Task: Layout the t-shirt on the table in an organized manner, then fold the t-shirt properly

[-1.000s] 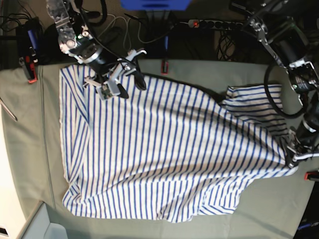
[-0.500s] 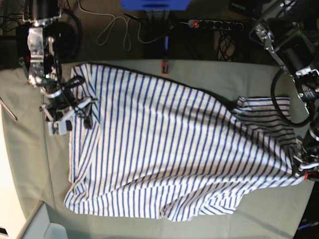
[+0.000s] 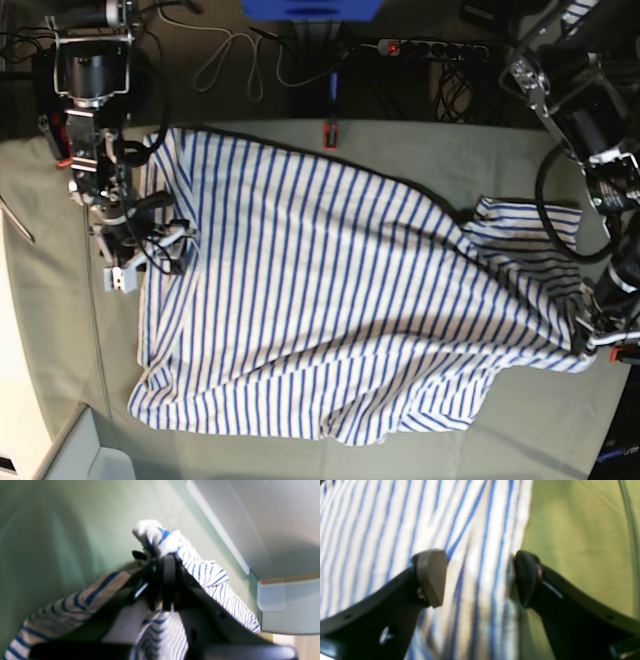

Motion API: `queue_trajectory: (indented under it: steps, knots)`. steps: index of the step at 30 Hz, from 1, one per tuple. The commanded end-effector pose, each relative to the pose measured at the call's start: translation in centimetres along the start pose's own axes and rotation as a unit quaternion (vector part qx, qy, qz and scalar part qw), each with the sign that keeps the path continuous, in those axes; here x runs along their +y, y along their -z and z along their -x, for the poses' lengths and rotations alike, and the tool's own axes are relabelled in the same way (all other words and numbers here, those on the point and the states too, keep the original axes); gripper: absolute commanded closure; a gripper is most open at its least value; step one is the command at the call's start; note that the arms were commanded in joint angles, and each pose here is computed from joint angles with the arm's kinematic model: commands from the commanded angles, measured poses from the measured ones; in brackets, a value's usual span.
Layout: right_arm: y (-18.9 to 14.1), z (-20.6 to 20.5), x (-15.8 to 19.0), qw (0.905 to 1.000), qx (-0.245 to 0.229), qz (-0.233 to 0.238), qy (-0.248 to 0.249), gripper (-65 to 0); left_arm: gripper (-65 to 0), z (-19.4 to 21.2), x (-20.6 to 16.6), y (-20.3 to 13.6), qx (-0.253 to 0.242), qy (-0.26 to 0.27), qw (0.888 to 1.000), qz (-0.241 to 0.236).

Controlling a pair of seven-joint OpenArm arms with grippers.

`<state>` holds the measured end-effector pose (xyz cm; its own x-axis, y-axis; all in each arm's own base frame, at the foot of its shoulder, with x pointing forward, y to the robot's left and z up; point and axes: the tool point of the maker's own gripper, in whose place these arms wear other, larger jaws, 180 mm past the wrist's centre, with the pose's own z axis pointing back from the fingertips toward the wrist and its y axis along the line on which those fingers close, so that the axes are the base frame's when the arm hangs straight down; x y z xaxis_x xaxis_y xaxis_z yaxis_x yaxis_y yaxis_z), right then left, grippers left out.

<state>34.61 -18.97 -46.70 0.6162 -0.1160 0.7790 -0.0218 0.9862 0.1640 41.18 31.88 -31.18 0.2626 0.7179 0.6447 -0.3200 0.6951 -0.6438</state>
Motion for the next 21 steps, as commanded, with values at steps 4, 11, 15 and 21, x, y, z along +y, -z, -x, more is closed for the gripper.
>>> queue_trajectory:
  steps: [4,11,15,21]
  knots:
    - [0.1,1.5,2.6,0.9995,0.014,-0.025,0.011,-11.0,-0.1,-2.8,-2.8,1.4,-0.025,-0.006,0.999,0.032]
    - [-2.7,3.9,11.4,0.9942,0.010,-0.107,0.000,0.0,-0.1,-4.2,-9.3,4.1,-0.015,0.013,0.996,0.086]
    - [-5.8,2.4,18.9,0.9820,-0.026,-0.186,-0.017,0.0,-0.1,-6.9,-15.0,4.8,-0.054,0.037,0.989,0.131]
    - [-9.9,-0.6,27.3,0.9569,-0.077,-0.279,-0.022,0.0,-0.1,-8.3,-24.1,4.7,-0.101,0.105,0.968,0.202]
